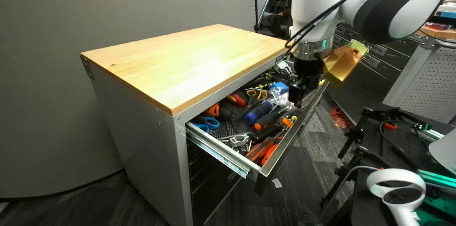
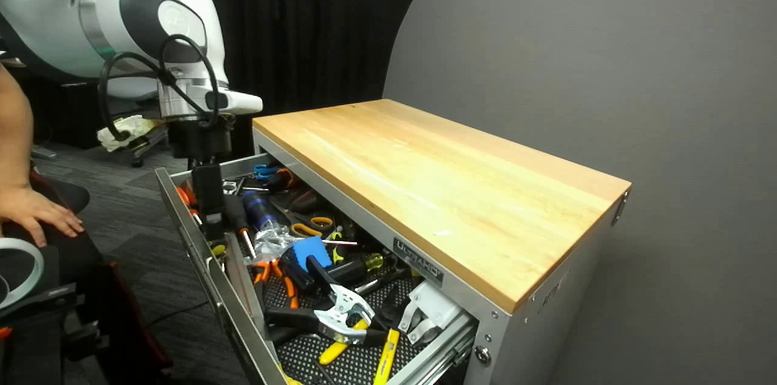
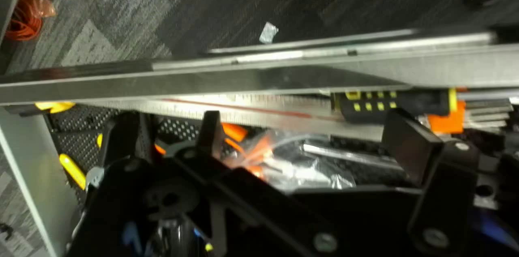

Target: Put the screwdriver in the open drawer and close the drawer

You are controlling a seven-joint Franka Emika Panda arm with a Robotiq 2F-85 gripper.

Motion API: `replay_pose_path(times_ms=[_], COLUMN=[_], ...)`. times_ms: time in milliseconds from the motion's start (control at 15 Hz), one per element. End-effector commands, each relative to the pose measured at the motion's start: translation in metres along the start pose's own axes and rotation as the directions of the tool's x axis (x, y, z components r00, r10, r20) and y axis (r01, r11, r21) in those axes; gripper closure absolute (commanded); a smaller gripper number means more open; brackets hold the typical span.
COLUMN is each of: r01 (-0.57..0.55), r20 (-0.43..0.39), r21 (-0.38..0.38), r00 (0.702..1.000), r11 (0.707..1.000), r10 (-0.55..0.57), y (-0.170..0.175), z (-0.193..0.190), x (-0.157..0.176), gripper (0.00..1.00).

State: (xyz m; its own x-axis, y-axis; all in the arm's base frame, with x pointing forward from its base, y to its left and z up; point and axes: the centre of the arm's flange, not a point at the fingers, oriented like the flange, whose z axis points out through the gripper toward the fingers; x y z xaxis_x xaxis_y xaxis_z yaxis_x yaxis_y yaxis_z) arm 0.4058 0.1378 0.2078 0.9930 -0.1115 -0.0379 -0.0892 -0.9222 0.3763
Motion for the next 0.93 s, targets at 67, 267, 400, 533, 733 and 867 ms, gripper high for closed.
replay_pose_path(times_ms=[67, 267, 400, 533, 733, 867], r01=[0.167, 0.255, 0.312, 0.330, 0.359, 0.406], r20=[0.145, 0.246, 0.309, 0.343, 0.387, 0.463], r21=[0.068, 0.106, 0.122, 0.119, 0.119, 0.125], r00=[0.974, 0.930, 0.890, 0.872, 0.842, 0.783], r11=[0.984, 0.961, 0.942, 0.937, 0.926, 0.905], r10=[-0.176, -0.274, -0.335, -0.350, -0.377, -0.415], y=[0.034, 0.043, 0.048, 0.053, 0.062, 0.063], z=[0.017, 0.018, 0.013, 0.006, -0.005, 0.005], x=[-0.010, -0.013, -0.015, -0.019, -0.021, -0.026], gripper=[0.00, 0.00, 0.00, 0.00, 0.00, 0.00])
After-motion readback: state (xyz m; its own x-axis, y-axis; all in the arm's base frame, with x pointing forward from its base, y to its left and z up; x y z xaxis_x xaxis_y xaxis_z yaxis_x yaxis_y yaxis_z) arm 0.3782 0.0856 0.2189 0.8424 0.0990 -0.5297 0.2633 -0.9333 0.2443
